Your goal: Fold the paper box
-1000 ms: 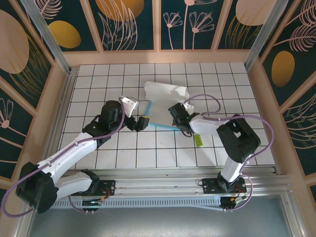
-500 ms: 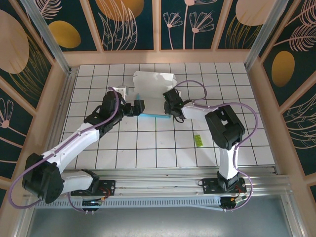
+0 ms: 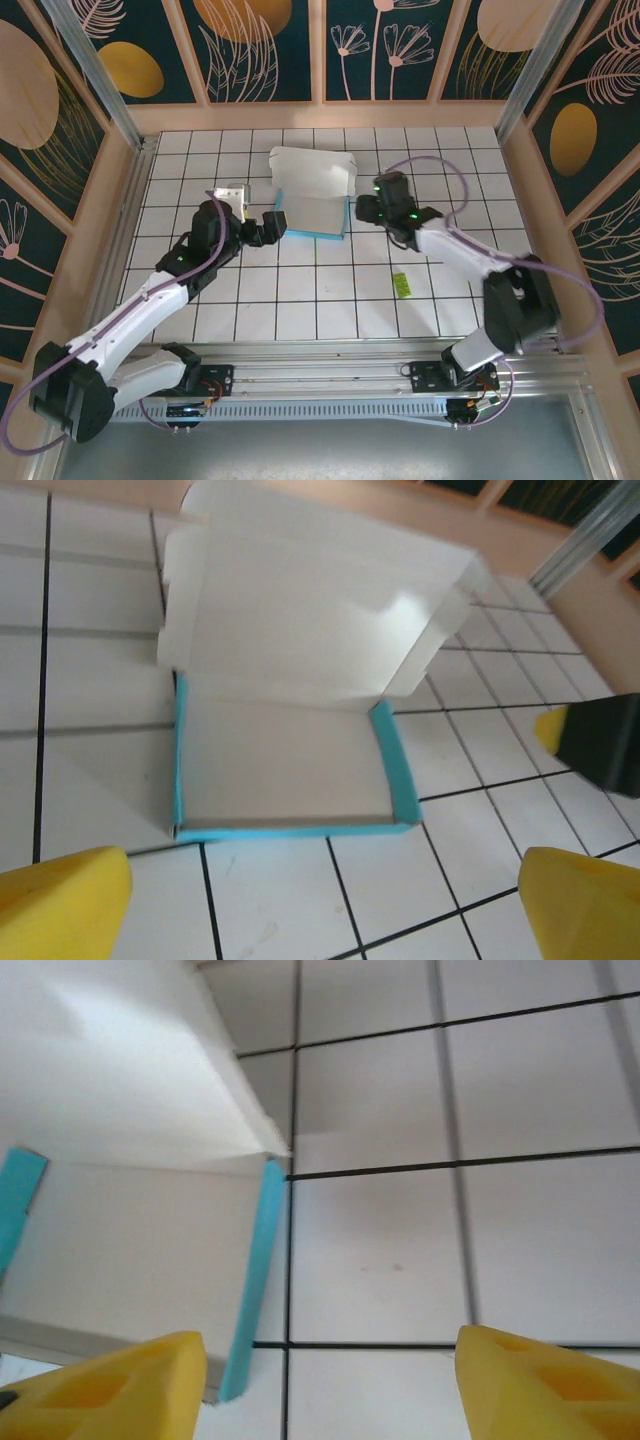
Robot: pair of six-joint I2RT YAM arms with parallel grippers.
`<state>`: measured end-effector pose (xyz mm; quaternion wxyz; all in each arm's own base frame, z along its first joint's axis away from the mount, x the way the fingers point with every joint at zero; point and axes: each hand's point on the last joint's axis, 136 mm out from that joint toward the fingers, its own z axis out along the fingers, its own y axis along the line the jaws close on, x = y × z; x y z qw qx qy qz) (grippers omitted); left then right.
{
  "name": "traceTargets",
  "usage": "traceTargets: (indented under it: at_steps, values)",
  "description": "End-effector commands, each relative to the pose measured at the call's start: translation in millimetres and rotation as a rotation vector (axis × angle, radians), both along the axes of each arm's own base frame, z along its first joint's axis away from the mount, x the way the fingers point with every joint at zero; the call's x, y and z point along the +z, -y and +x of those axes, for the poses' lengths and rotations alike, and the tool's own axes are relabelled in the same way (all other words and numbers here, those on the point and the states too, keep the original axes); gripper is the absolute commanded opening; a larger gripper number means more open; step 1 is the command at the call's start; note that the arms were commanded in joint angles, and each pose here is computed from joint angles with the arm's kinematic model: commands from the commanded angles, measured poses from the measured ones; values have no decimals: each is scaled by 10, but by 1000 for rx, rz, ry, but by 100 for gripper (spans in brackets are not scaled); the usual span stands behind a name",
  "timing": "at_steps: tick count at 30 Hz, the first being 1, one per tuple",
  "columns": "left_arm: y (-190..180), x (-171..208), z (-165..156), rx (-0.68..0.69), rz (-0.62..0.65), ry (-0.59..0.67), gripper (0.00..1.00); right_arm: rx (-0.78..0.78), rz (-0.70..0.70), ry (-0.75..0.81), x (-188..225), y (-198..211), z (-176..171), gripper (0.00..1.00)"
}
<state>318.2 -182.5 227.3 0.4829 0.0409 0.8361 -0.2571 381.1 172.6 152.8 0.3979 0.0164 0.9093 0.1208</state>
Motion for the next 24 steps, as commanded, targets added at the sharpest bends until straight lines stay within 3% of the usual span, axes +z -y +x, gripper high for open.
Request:
traceTargets:
  at_steps: [1, 3, 7, 12, 15, 19, 24]
  values:
    - [99, 307, -117, -149, 77, 183, 99, 17, 24, -65, -59, 281, -384, 88]
    - [161, 377, -223, -236, 113, 256, 99, 4, 78, -84, -31, 380, -575, 99]
    - [433, 426, -429, -480, 166, 345, 99, 1, 145, -226, -189, 416, -978, 99]
    - [770, 307, -756, -773, 204, 382, 99, -86, 106, -436, -500, 587, -1369, 99]
    - [884, 211, -975, -925, 216, 420, 99, -127, 69, -476, -619, 689, -1468, 99]
    - [927, 41, -1118, -1023, 237, 411, 99, -124, 66, -542, -798, 659, -1530, 99]
    - [904, -56, -1084, -990, 260, 397, 99, -126, 0, -598, -977, 656, -1541, 99]
